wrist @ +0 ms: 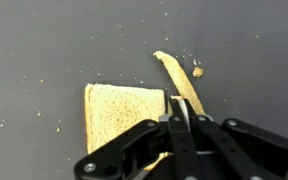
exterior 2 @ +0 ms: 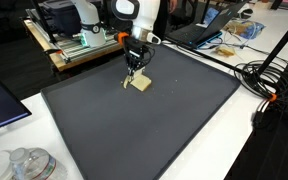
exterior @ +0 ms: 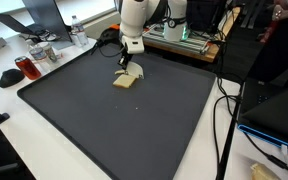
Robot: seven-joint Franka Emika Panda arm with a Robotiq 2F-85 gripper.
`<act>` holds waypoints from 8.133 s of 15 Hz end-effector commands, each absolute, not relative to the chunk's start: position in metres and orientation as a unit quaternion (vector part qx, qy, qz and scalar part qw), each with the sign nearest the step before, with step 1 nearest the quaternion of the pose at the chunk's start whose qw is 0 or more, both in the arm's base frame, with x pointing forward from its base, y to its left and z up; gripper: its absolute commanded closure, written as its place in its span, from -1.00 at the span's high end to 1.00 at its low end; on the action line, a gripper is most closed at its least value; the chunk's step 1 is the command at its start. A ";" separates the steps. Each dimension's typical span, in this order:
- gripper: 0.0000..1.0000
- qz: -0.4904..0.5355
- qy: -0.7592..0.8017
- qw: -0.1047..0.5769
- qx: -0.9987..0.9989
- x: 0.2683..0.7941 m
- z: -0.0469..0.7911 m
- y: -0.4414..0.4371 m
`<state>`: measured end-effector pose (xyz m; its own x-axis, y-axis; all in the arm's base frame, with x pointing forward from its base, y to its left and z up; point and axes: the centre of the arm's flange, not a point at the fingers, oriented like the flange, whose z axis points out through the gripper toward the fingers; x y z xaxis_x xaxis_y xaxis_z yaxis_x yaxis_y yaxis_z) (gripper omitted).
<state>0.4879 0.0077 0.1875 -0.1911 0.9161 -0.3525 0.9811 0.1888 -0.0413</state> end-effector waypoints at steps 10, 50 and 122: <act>-0.98 -0.096 0.651 0.090 0.747 0.472 0.304 0.014; -0.98 -0.050 0.088 0.292 0.951 0.485 0.338 0.238; -0.98 -0.064 0.095 -0.107 0.988 0.588 0.271 -0.125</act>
<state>0.6198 -0.1167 0.2642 0.9564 0.2272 -0.1836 0.1919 -0.9625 -0.1918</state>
